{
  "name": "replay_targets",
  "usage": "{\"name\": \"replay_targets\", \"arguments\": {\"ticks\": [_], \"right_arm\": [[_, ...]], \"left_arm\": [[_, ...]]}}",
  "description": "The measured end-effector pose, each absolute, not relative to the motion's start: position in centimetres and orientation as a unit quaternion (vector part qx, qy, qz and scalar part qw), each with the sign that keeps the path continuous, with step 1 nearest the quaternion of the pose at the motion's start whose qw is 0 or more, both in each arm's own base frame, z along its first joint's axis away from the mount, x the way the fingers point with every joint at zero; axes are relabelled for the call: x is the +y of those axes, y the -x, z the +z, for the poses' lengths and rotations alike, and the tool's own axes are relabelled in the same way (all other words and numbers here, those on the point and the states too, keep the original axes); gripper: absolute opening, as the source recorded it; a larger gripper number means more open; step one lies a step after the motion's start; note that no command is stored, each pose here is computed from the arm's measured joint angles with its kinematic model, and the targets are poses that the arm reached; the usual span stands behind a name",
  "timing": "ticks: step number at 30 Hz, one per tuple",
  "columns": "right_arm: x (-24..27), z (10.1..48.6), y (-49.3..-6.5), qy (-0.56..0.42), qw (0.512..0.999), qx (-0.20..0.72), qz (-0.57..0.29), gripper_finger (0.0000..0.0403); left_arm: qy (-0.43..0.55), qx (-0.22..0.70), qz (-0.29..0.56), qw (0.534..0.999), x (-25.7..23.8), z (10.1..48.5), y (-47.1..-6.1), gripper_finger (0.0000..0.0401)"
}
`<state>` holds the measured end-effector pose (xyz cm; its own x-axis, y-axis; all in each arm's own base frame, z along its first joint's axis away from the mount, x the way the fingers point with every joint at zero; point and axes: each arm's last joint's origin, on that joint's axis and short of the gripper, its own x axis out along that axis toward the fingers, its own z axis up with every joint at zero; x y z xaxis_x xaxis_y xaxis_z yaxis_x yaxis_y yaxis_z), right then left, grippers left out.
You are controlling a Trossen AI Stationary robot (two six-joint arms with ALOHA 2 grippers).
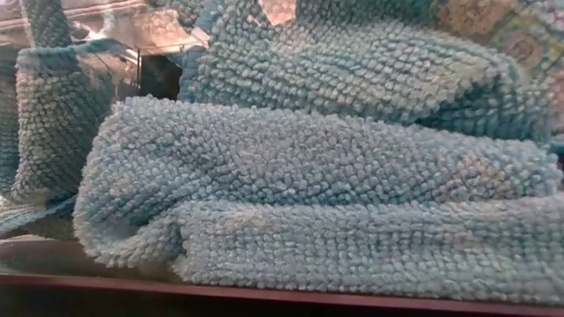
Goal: Sort microfiber towel by color & place in baskets
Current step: Put the blue towel into the bottom transparent bin
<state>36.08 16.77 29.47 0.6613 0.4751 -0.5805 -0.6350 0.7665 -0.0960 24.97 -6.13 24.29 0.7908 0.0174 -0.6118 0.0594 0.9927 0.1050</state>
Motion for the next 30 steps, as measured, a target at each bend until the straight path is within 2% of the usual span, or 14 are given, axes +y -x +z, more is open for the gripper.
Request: {"name": "replay_targets", "arguments": {"ticks": [7,16,21,25,30], "right_arm": [[18.1,27.2,-37.1,0.157,0.88,0.271,0.358,0.0171],[19.1,22.6,-39.2,0.151,0.86,0.285,0.394,0.007],[19.1,19.5,-40.1,0.131,0.853,0.329,0.384,0.0023],[18.9,16.9,-40.9,0.111,0.848,0.361,0.372,0.0004],[18.8,15.1,-41.3,0.091,0.845,0.385,0.361,0.001]], "left_arm": [[-0.058,0.323,-0.006,0.944,-5.8,24.3,-25.0,0.0251],[-0.057,0.324,-0.006,0.944,-5.9,24.3,-25.0,0.0251],[-0.048,0.324,-0.003,0.945,-5.9,24.3,-25.0,0.0251],[-0.044,0.326,-0.002,0.944,-5.9,24.3,-25.0,0.0251],[-0.036,0.337,0.003,0.941,-5.8,24.1,-24.9,0.0251]]}}
